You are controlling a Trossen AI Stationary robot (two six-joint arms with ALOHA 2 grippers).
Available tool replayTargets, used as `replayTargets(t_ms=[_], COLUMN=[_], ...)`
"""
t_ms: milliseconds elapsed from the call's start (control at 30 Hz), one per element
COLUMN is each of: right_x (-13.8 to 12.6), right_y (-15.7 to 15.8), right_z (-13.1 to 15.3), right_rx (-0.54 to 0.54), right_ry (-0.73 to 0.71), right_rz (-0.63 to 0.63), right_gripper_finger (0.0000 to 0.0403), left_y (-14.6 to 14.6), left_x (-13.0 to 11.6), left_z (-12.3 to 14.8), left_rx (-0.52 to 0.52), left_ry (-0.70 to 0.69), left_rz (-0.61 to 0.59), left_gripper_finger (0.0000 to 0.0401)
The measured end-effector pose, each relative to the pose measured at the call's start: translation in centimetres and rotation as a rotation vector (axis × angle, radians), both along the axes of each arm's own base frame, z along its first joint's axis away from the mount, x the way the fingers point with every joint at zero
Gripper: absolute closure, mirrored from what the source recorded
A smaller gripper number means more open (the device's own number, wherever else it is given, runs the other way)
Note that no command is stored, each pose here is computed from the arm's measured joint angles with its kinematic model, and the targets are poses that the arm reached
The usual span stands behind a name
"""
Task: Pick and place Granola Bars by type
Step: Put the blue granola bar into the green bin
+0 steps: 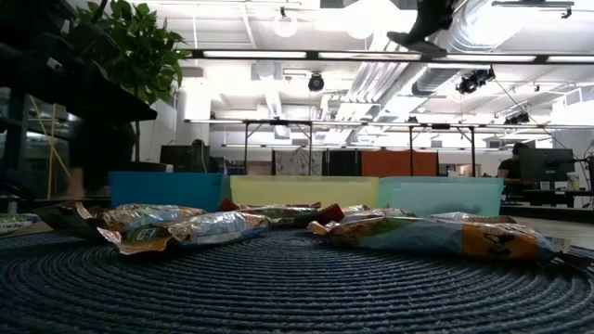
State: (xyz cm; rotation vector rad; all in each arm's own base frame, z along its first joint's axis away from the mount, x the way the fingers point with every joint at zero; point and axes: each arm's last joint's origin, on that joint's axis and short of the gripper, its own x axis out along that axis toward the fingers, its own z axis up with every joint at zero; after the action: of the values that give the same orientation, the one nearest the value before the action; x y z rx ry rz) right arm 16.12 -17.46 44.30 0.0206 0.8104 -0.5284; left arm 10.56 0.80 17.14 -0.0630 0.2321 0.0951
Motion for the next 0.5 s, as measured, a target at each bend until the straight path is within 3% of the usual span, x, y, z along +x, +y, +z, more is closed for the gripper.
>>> replayTargets(t_ms=[167,500], right_x=[1.3,2.3], right_y=[-1.5,-2.8], right_z=[-3.0,-15.1], right_rx=[0.104,0.264], right_ry=[0.101,0.220], right_rz=[-0.032,-0.099], right_gripper_finger=[0.0330,0.0330], left_y=[0.0,0.0], left_x=[0.0,0.0], left_z=[0.0,0.0], left_rx=[0.000,0.000], left_ry=[0.000,0.000], left_rz=[0.000,0.000], left_gripper_finger=[0.0270,0.0270])
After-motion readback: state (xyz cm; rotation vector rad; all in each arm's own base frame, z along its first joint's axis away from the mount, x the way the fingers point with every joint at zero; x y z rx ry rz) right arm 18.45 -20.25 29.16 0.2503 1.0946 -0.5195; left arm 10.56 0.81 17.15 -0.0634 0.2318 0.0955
